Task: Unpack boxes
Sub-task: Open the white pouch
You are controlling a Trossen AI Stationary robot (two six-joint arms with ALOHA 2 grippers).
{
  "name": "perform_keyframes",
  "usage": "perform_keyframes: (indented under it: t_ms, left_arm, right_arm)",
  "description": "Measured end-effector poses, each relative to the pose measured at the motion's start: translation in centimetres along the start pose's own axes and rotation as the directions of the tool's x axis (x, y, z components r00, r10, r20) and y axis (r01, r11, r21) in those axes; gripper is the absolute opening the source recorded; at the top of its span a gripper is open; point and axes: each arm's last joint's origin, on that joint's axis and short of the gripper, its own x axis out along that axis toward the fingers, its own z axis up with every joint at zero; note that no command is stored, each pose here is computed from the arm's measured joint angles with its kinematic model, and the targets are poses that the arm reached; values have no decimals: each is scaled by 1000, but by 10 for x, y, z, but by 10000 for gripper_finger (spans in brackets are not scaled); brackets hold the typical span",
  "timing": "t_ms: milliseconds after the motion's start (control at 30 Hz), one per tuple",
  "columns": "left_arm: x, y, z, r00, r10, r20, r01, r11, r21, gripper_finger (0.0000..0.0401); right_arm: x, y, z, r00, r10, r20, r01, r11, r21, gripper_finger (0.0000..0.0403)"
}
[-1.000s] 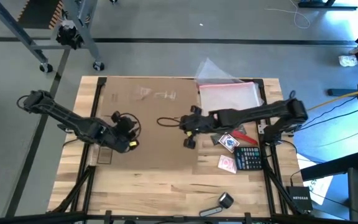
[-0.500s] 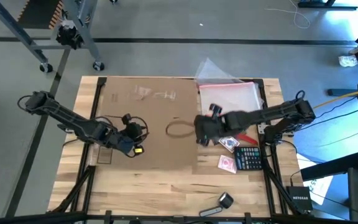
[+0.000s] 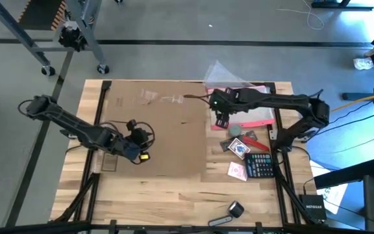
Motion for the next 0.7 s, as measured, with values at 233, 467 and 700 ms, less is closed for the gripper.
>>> perform_keyframes:
  t_ms: [233,467,700]
  left_arm:
    - [2,0,-5,1000,4,-8,-4,1000,-10,117]
    - [2,-1,-2,1000,-7,14,7,1000,-10,117]
    - [5,2,1,1000,8,21,-8,1000,-13,117]
  right_arm:
    - [24,-48,-10,999,-14,37,9,991,137,238]
    - [46,-116,-28,998,-42,46,29,964,265,238]
    - [91,-170,-59,1000,23,11,-25,937,349,238]
